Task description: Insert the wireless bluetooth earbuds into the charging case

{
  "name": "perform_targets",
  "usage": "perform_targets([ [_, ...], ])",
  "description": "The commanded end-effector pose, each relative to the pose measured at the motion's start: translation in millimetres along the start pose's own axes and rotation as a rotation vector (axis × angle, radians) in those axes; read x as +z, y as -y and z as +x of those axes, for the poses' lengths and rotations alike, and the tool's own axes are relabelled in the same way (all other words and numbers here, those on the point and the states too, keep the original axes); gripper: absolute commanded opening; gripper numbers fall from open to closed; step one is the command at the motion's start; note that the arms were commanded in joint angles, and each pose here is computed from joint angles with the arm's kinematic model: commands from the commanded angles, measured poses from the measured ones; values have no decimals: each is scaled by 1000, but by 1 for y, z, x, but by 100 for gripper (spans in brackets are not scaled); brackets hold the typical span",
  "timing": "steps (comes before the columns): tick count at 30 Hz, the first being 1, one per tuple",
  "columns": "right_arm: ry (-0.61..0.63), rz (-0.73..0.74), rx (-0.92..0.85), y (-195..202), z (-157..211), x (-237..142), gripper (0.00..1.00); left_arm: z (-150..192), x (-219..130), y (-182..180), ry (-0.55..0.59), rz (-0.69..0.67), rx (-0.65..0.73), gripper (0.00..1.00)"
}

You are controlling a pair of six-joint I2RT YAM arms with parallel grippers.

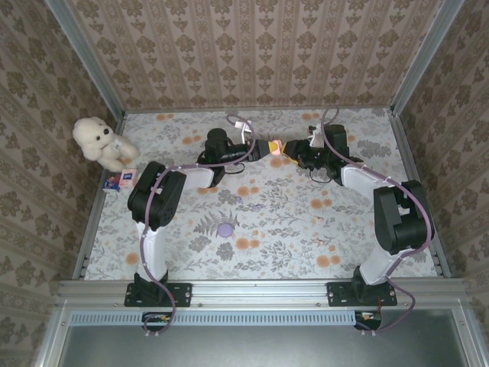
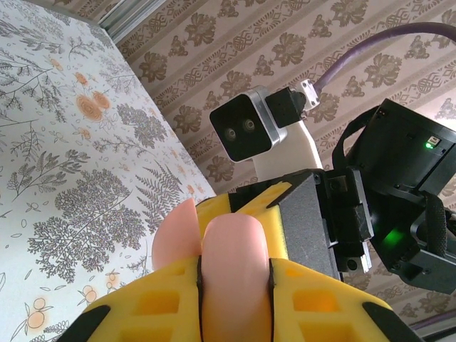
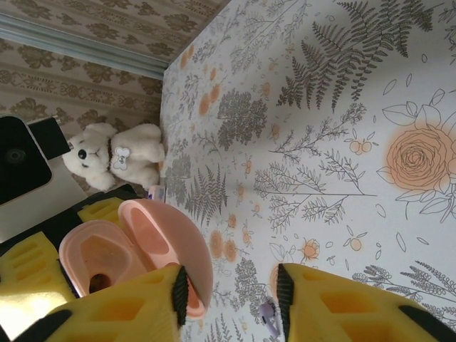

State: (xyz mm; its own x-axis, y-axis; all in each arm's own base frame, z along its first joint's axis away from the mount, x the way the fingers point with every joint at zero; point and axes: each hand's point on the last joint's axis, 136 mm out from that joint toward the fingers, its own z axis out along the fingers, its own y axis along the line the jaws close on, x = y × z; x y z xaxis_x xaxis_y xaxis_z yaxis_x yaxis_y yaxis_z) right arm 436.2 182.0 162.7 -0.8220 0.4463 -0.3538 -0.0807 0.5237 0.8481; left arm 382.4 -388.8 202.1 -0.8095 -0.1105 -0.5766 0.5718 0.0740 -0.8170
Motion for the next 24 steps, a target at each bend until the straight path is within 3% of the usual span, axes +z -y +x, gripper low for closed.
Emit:
perform_targets([
  [1,13,-19,-5,-5,-9,0,37,2,5,18,-16,61,45,0],
  [13,-4,-38,-3,-7,-8,3,36,4,13,20,-30,67,45,0],
  [24,-26,-56,-19,-10,-4,3,23,4,16,21,-33,75,40,0],
])
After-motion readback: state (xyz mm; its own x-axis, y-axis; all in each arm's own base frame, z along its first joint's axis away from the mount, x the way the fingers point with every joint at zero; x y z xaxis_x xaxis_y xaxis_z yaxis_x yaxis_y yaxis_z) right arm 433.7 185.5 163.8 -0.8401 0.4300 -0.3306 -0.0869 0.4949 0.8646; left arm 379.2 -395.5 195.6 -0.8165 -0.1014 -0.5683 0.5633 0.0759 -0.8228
